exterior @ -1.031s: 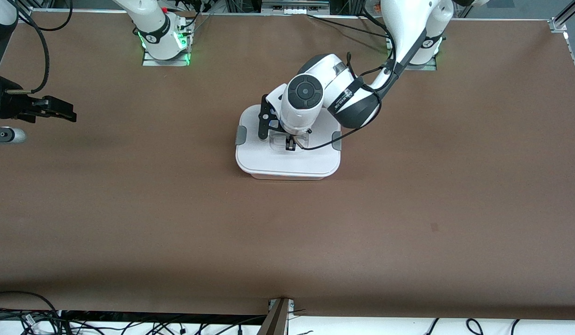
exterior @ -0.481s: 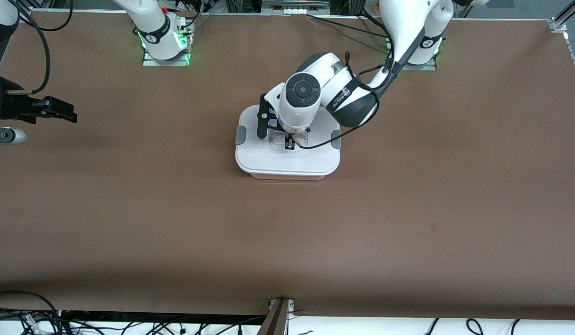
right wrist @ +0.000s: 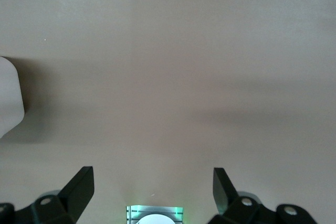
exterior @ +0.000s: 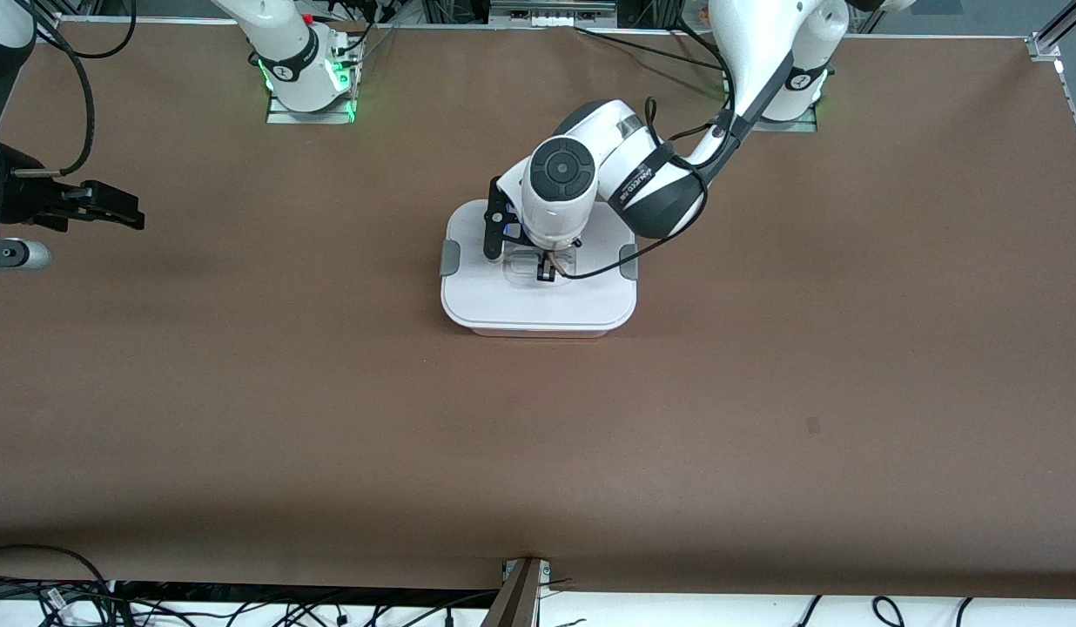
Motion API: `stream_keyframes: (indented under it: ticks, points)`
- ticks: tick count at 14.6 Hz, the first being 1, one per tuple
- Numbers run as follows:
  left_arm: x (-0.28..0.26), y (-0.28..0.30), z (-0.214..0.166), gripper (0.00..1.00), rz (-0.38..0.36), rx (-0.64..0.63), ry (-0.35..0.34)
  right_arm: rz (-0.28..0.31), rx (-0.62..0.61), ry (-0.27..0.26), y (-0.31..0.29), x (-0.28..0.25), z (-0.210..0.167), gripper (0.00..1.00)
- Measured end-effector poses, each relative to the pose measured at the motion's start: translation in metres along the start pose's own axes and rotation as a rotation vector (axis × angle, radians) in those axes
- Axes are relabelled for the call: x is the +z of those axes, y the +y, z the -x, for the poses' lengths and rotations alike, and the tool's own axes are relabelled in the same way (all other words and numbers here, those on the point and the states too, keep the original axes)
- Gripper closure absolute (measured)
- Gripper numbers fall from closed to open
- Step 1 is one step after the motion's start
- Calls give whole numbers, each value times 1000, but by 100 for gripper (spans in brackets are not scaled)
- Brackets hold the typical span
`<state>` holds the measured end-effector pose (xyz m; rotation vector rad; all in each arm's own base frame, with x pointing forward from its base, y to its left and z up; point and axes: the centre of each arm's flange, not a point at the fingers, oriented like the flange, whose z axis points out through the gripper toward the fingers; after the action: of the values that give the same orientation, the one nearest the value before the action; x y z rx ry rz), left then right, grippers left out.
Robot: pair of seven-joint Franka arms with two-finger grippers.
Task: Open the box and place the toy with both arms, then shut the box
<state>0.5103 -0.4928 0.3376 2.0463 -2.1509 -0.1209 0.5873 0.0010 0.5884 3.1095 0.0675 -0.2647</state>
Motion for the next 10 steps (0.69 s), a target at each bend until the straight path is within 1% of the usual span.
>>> stream_keyframes:
  ticks: [1,3,4,6,7,10]
  points:
    - [-1,0,0,50,-1,-1,0,0,0,0,0,0,0,0]
    - [-8,0,1,33,-10,-6,5,0,0,0,0,0,0,0]
    - [-16,0,3,22,-16,-23,5,0,-1,0,0,0,0,0]
    - [-43,-4,18,4,-27,-80,3,0,-2,0,-1,0,0,0]
    - [-62,-5,29,0,-32,-135,3,0,-3,1,-1,0,-1,0]
    - [-116,-6,68,0,-23,-367,3,1,-6,7,-3,1,-2,0]
